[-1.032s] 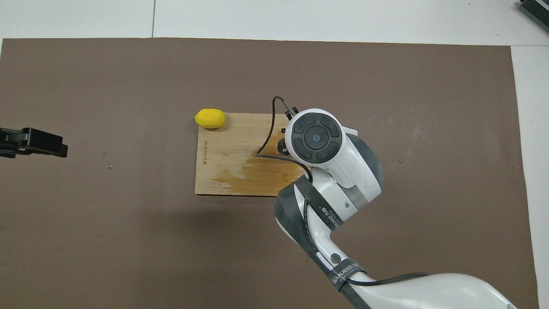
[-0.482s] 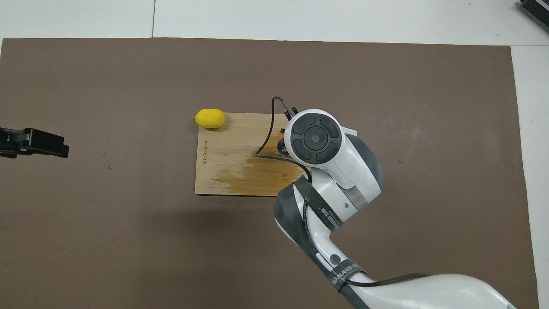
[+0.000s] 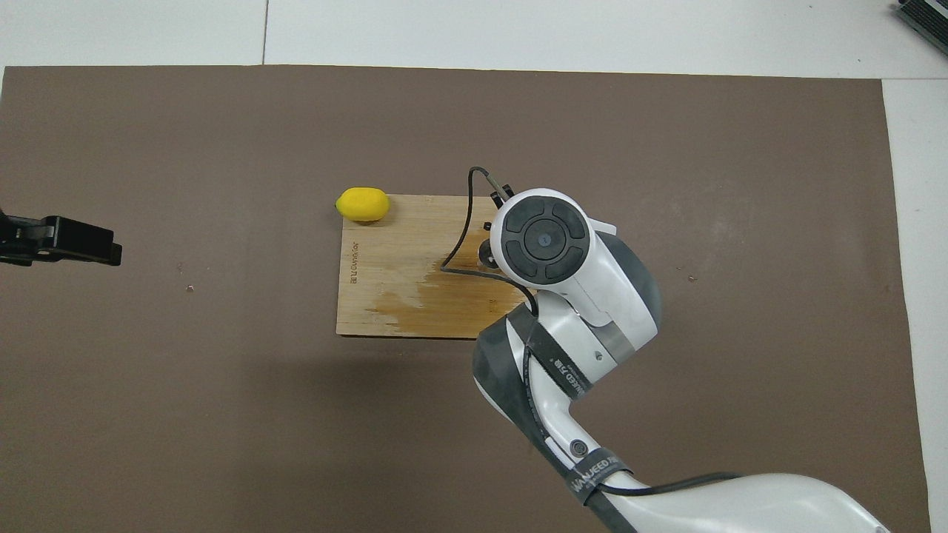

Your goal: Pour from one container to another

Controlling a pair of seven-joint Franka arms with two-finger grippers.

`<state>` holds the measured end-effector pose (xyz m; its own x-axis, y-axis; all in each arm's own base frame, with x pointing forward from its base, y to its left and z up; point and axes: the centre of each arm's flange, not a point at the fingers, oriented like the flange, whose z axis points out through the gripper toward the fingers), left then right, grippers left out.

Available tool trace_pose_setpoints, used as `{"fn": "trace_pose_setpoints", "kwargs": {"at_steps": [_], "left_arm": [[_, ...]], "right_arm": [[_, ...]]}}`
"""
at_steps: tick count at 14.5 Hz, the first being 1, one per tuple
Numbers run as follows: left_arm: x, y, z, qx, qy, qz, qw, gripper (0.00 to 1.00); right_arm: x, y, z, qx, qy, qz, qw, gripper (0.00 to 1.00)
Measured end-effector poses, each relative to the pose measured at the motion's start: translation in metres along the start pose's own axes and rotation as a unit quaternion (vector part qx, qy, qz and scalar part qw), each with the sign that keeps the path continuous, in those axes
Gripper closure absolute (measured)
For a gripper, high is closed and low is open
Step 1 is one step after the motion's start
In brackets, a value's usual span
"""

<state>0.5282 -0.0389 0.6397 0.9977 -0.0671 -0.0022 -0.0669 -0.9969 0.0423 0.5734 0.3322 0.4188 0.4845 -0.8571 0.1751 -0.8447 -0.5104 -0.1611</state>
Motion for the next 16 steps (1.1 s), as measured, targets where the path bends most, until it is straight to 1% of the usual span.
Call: {"fn": "trace_pose_setpoints", "kwargs": {"at_steps": [3,8,10,14,16], "left_arm": [[0.0,0.0,0.001,0.0,-0.001,0.0,1.0,0.0],[0.0,-0.003,0.001,0.0,-0.001,-0.003,1.0,0.0],[0.0,-0.003,0.001,0.0,-0.001,-0.003,1.0,0.0],[0.0,-0.003,0.001,0.0,-0.001,-0.003,1.0,0.0],[0.0,-0.003,0.001,0.0,-0.001,-0.003,1.0,0.0]], "right_arm": [[0.005,0.0,0.001,-0.002,-0.007,0.011,1.0,0.48],[0.022,-0.001,0.001,-0.005,-0.049,0.058,0.997,0.48],[0.033,0.0,0.001,-0.007,-0.072,0.085,0.994,0.48],[0.067,0.001,0.003,-0.007,-0.127,0.137,0.982,0.48],[0.093,0.005,0.007,-0.005,-0.168,0.163,0.972,0.48]]}}
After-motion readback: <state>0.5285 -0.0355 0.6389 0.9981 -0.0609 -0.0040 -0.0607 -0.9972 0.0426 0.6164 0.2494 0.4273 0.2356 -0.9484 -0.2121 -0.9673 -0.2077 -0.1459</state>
